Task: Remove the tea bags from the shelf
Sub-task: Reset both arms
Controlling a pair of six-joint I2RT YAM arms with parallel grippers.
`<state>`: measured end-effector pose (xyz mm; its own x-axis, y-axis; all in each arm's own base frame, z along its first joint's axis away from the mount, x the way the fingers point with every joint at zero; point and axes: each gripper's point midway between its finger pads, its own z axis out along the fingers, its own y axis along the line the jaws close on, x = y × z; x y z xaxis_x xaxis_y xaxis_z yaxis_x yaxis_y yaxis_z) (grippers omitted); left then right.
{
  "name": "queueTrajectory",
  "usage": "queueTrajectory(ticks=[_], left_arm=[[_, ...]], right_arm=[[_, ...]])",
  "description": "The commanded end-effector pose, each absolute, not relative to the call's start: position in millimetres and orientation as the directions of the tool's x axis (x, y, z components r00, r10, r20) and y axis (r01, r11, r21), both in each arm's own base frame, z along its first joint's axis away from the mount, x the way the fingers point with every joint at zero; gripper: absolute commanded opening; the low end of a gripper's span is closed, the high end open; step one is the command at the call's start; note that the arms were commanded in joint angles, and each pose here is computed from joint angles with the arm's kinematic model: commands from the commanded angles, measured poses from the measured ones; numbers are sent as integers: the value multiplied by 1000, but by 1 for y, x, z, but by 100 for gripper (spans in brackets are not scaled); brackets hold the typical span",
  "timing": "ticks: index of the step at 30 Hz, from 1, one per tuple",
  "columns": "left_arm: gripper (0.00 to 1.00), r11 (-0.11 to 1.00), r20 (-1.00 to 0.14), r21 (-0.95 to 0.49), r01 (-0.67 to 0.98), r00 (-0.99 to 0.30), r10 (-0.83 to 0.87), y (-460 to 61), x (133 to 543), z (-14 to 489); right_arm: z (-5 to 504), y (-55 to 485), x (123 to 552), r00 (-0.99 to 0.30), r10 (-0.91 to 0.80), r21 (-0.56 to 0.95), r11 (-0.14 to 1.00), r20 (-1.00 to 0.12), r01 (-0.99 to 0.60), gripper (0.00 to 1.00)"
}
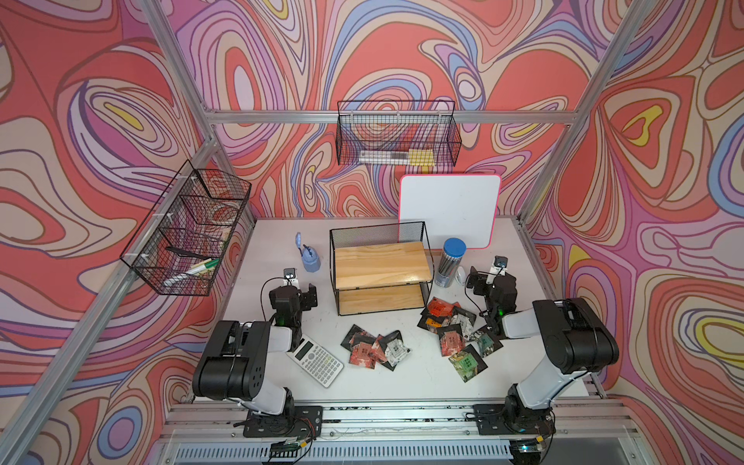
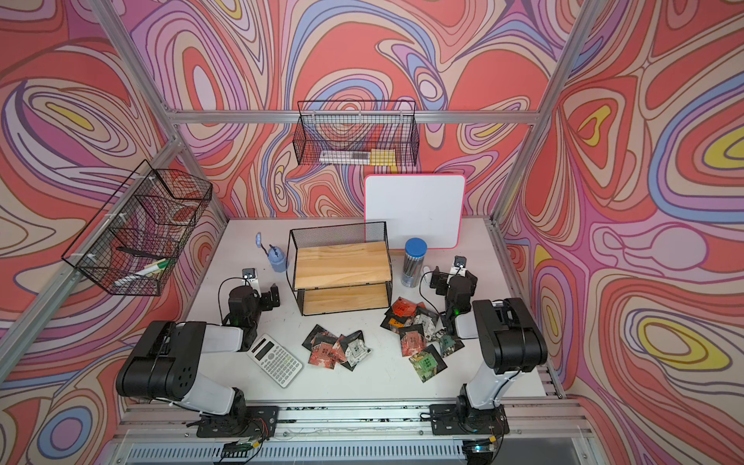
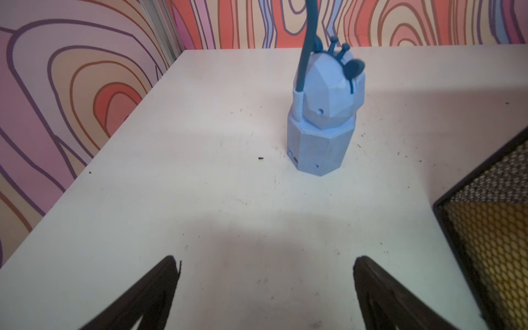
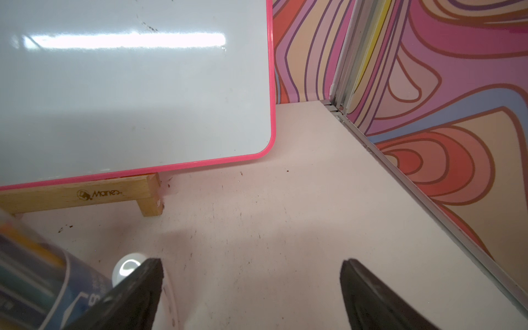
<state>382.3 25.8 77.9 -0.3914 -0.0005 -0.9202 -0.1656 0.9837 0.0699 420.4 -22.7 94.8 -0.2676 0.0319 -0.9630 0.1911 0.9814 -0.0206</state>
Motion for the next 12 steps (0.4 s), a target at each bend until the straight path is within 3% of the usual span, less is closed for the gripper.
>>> queueTrajectory(ticks=[1,12], left_arm=[[99,984,-930,56,-167,-368,-9,27,390,88],[99,981,-941,51,-186,-337,-15,30,388,92]], right_arm=[[101,-28,423,-245,39,-13,977,-969,211,98],[101,-27,424,-244,38,-14,978,-969,210,98]])
